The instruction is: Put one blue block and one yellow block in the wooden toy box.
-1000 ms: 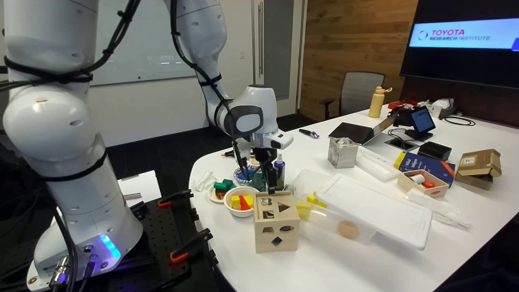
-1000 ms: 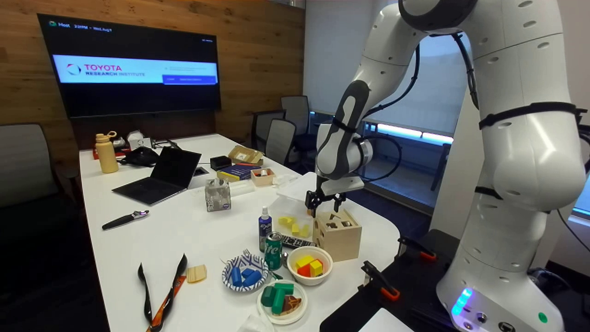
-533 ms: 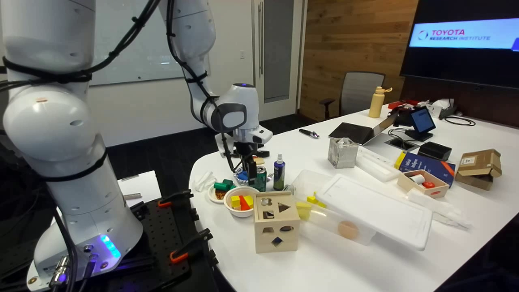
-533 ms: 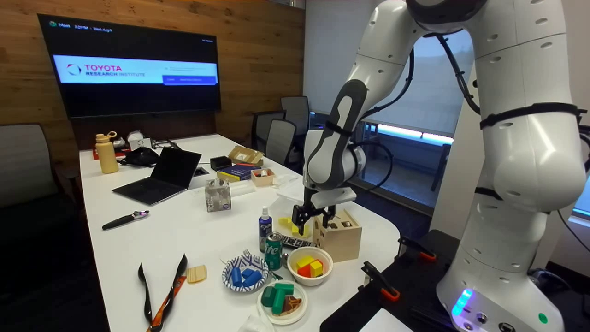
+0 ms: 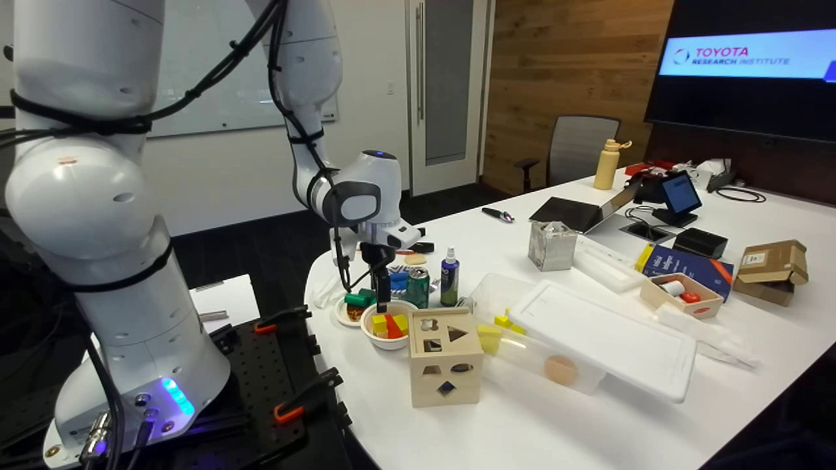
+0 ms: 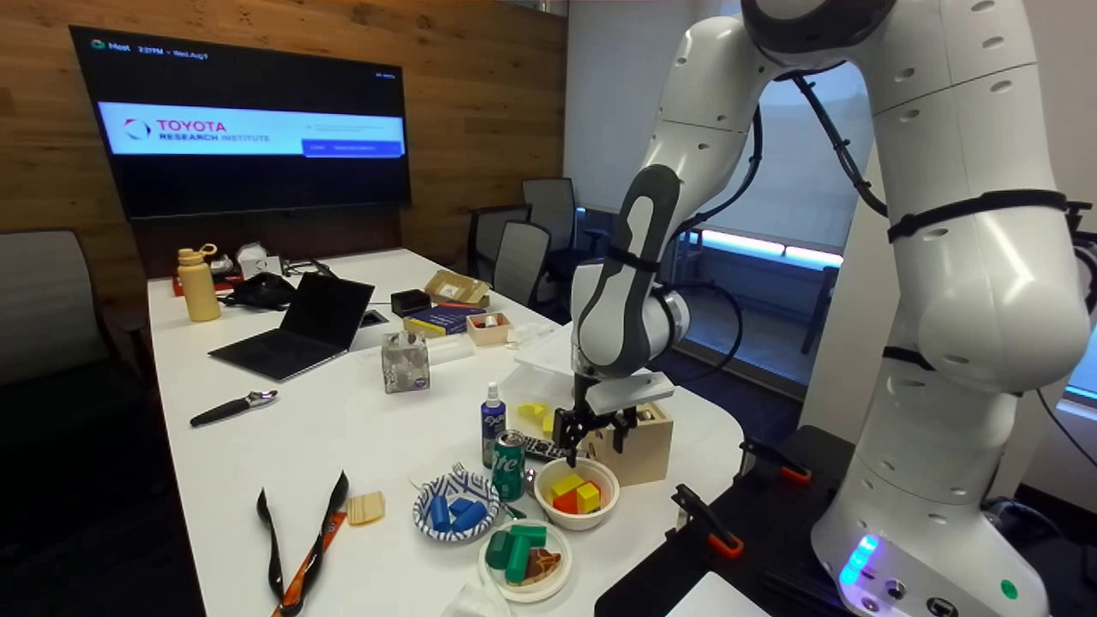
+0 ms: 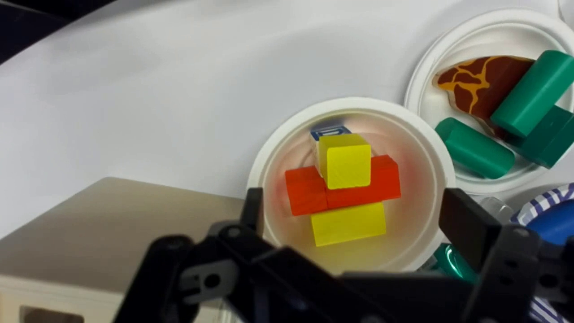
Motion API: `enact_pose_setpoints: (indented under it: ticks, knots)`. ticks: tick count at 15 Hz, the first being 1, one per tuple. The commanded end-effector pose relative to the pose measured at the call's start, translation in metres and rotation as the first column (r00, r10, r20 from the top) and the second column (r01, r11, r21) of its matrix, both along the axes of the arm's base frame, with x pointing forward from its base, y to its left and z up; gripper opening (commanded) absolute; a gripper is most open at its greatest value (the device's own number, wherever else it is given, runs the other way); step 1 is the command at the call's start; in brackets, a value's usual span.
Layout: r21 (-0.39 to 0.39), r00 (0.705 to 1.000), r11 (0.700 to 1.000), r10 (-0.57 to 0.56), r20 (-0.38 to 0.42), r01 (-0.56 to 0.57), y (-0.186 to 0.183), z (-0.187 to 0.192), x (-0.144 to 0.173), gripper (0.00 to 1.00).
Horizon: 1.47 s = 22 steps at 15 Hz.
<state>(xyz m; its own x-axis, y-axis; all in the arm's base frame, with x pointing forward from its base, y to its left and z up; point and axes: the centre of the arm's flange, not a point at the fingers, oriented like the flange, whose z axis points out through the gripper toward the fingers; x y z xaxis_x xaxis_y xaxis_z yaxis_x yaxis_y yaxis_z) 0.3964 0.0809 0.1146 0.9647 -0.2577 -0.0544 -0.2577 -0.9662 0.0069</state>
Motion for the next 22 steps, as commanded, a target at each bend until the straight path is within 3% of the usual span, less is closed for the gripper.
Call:
enact_pose_setpoints:
  ticks: [1, 14, 15, 16, 22]
  knots:
    - [0.015, 1.000, 1.000, 0.008, 0.011, -0.008, -0.005, -0.024, -0.004, 1.00]
    - [0.131, 0.996, 0.987, 0.093, 0.003, -0.092, -0.014, -0.071, 0.007, 1.00]
    - [0.138, 0.995, 0.986, 0.096, 0.000, -0.095, -0.013, -0.072, 0.007, 0.92]
    - [0.143, 0.996, 0.986, 0.093, -0.004, -0.091, -0.013, -0.074, 0.008, 0.74]
    - [0.161, 0.994, 0.982, 0.103, -0.028, -0.097, -0.008, -0.074, 0.014, 0.27]
